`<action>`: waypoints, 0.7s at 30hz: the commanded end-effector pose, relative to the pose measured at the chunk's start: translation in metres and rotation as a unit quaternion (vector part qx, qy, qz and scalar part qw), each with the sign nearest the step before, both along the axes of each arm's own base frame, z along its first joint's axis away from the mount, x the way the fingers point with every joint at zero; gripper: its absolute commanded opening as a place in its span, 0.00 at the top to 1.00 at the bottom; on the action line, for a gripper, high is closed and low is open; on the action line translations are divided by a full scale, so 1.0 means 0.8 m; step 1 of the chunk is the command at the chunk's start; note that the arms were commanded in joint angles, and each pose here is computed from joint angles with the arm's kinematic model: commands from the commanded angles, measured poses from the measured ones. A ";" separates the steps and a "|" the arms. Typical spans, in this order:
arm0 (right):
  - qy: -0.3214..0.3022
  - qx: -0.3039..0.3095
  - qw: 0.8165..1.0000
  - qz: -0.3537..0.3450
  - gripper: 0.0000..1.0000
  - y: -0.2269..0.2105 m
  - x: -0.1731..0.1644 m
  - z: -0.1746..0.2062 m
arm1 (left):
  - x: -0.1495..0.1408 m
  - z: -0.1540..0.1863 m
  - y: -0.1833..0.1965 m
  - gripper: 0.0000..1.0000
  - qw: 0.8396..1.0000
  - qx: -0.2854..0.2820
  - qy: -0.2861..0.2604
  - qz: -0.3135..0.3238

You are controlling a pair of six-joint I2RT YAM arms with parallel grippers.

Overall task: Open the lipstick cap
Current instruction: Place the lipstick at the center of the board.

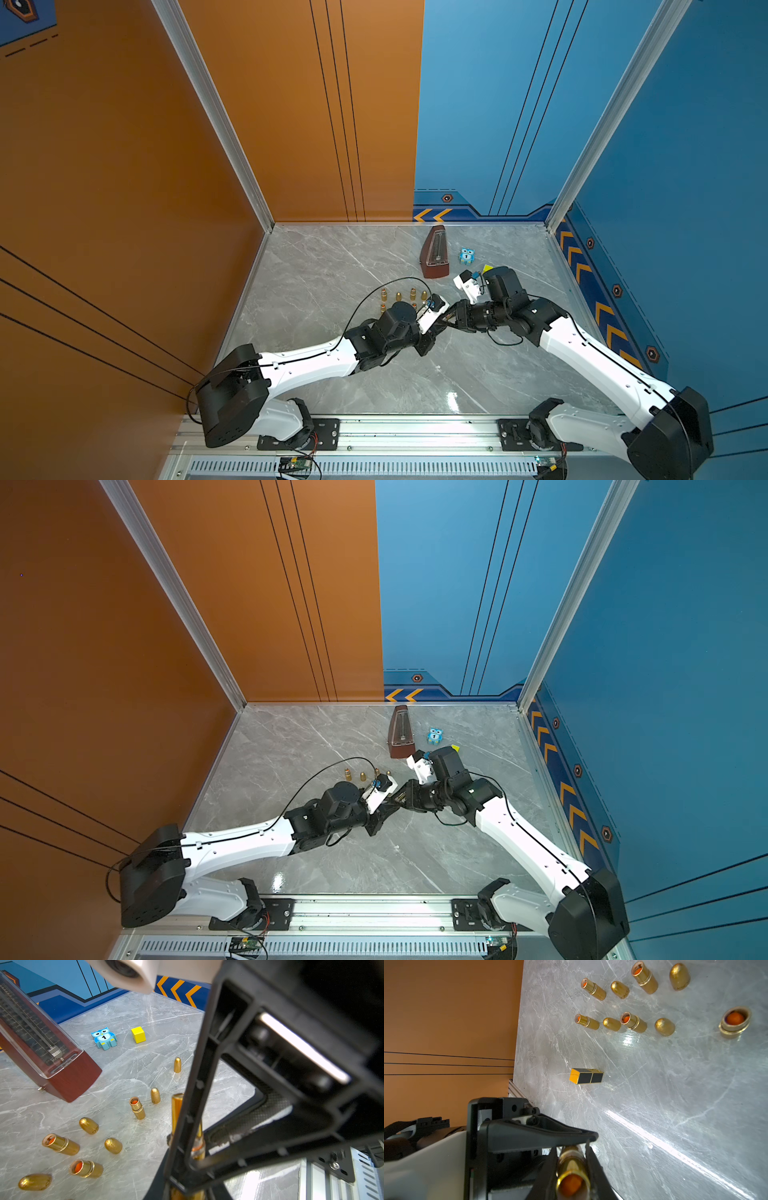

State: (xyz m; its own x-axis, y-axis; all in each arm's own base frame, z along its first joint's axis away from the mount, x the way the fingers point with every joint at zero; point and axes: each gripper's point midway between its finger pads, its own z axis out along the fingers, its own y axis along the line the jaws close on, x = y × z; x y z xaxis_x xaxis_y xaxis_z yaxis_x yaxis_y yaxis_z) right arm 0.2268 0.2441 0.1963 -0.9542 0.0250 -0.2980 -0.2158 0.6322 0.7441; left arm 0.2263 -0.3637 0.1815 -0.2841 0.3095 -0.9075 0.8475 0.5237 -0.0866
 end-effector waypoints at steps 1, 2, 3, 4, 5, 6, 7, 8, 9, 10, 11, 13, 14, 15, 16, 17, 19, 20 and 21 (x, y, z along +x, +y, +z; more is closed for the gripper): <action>-0.021 -0.006 1.000 0.002 0.77 0.003 0.006 0.004 | 0.000 0.024 -0.010 1.00 1.000 -0.016 -0.022 -0.008; -0.024 -0.013 1.000 -0.001 0.78 0.000 0.007 0.003 | 0.001 0.025 -0.010 1.00 1.000 -0.016 -0.022 -0.005; -0.027 -0.018 0.999 -0.005 0.78 -0.002 0.008 0.003 | 0.002 0.023 -0.008 1.00 1.000 -0.014 -0.022 -0.001; -0.028 -0.020 0.999 -0.006 0.79 -0.003 0.009 0.003 | 0.002 0.022 -0.007 1.00 1.000 -0.013 -0.021 0.001; -0.031 -0.020 0.999 -0.006 0.79 -0.003 0.009 0.005 | 0.002 0.020 -0.007 1.00 1.000 -0.012 -0.020 0.002; -0.033 -0.021 0.999 -0.007 0.79 -0.004 0.009 0.007 | 0.003 0.020 -0.006 1.00 1.000 -0.013 -0.021 0.004; -0.034 -0.025 0.999 -0.007 0.80 -0.005 0.009 0.008 | 0.003 0.020 -0.005 1.00 1.000 -0.012 -0.021 0.005; -0.038 -0.030 0.999 -0.008 0.80 -0.007 0.010 0.008 | 0.004 0.018 -0.004 1.00 1.000 -0.010 -0.021 0.007; -0.042 -0.033 0.999 -0.010 0.80 -0.009 0.011 0.010 | 0.005 0.018 -0.004 1.00 1.000 -0.010 -0.022 0.008; -0.046 -0.035 0.998 -0.014 0.80 -0.010 0.013 0.012 | 0.005 0.018 -0.004 0.98 1.000 -0.010 -0.022 0.009; -0.049 -0.038 0.998 -0.017 0.80 -0.011 0.014 0.013 | 0.005 0.019 -0.004 0.95 1.000 -0.011 -0.022 0.009; -0.057 -0.047 0.997 -0.020 0.81 -0.015 0.017 0.017 | 0.005 0.019 -0.001 0.86 1.000 -0.010 -0.023 0.011; -0.062 -0.056 0.996 -0.023 0.81 -0.019 0.019 0.018 | 0.006 0.020 0.000 0.80 1.000 -0.011 -0.024 0.015; -0.068 -0.066 0.995 -0.026 0.81 -0.023 0.021 0.019 | 0.007 0.019 0.002 0.74 0.999 -0.009 -0.026 0.018; -0.073 -0.073 0.994 -0.030 0.81 -0.026 0.024 0.021 | 0.008 0.017 0.004 0.68 0.999 -0.006 -0.026 0.021; -0.077 -0.082 0.993 -0.035 0.81 -0.030 0.026 0.020 | 0.009 0.016 0.008 0.62 0.999 -0.006 -0.027 0.026; -0.087 -0.106 0.989 -0.046 0.80 -0.039 0.033 0.018 | 0.011 0.013 0.015 0.56 0.999 -0.004 -0.025 0.034; -0.090 -0.126 0.987 -0.053 0.80 -0.046 0.037 0.014 | 0.012 0.013 0.018 0.53 0.999 -0.005 -0.026 0.038; -0.093 -0.147 0.983 -0.062 0.80 -0.054 0.042 0.009 | 0.013 0.011 0.023 0.48 0.999 -0.003 -0.025 0.045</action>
State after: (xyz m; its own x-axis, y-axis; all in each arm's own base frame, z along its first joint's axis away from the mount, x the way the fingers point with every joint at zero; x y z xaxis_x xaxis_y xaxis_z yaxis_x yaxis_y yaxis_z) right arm 0.2501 0.2232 0.2082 -0.9006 0.0376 -0.4331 -0.2583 0.7549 0.6028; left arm 0.2332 -0.3584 0.1917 -0.2637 0.2796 -0.9232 0.8262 0.5595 -0.0665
